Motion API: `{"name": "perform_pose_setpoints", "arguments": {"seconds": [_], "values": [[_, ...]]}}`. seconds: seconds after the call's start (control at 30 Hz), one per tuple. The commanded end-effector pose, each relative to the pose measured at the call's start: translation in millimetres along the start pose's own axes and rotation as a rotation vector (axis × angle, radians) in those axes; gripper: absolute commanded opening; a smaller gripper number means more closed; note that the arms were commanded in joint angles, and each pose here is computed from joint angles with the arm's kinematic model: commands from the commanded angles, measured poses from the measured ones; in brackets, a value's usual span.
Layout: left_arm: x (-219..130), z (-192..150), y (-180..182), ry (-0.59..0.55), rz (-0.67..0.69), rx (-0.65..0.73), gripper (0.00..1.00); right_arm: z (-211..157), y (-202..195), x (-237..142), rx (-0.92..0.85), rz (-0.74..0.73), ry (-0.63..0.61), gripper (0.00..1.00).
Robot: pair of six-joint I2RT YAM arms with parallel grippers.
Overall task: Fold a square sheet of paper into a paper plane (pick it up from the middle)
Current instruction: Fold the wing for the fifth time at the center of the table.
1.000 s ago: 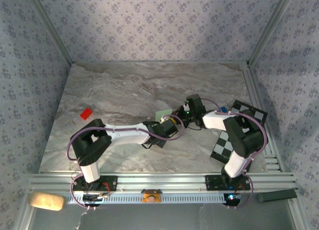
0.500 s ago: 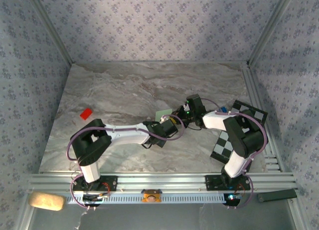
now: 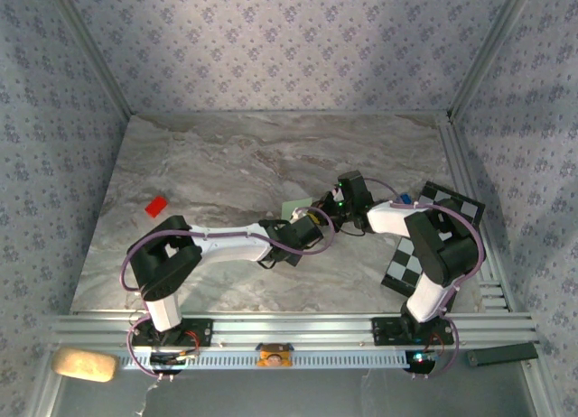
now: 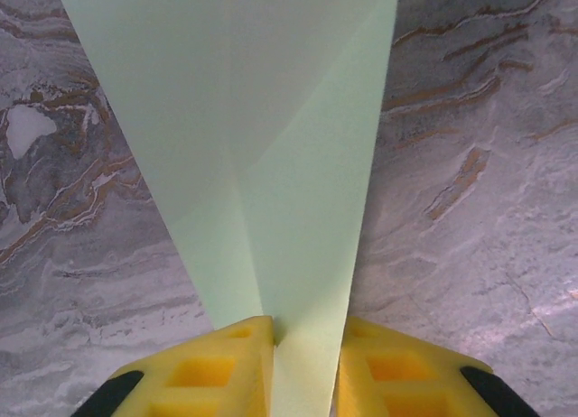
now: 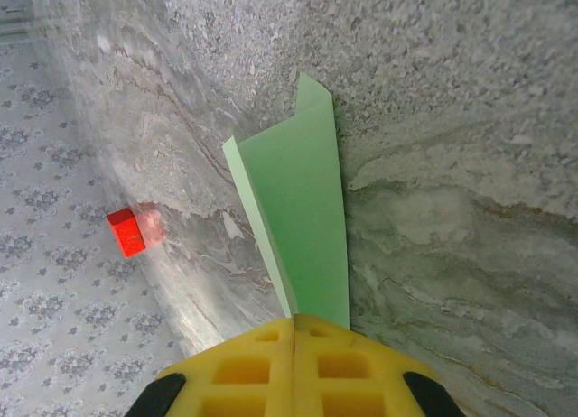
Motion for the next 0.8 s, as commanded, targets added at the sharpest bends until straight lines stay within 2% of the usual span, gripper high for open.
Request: {"name": "perform_pose_setpoints", "arguments": {"seconds": [0.0, 0.7, 0.77], "values": [[-9.3, 3.3, 1.7, -0.033, 0.003, 0.004, 0.2, -0.8, 4.5, -1.4, 0.002, 0.005, -0.006, 0.0], [-3.0, -5.8, 4.7, 0.008, 0.039, 0.015, 0.19, -0.6, 5.9, -0.6, 0.002, 0.005, -0.005, 0.0], [-3.1, -6.4, 5.0, 0.008, 0.041, 0.011, 0.22, -0.8, 6.0, -0.8, 0.001, 0.006, -0.004, 0.0]]}}
Point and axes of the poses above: each hand's point on the last joint's axis, 136 mm out from that joint toward the fingers, its own x axis out along the fingers, its own y axis along the line the jaws close on, z = x × y, the point moved 5 cm from there along -x, back along the fingers, and after that the axes turned 9 degrees about x, right-handed, at the moved point
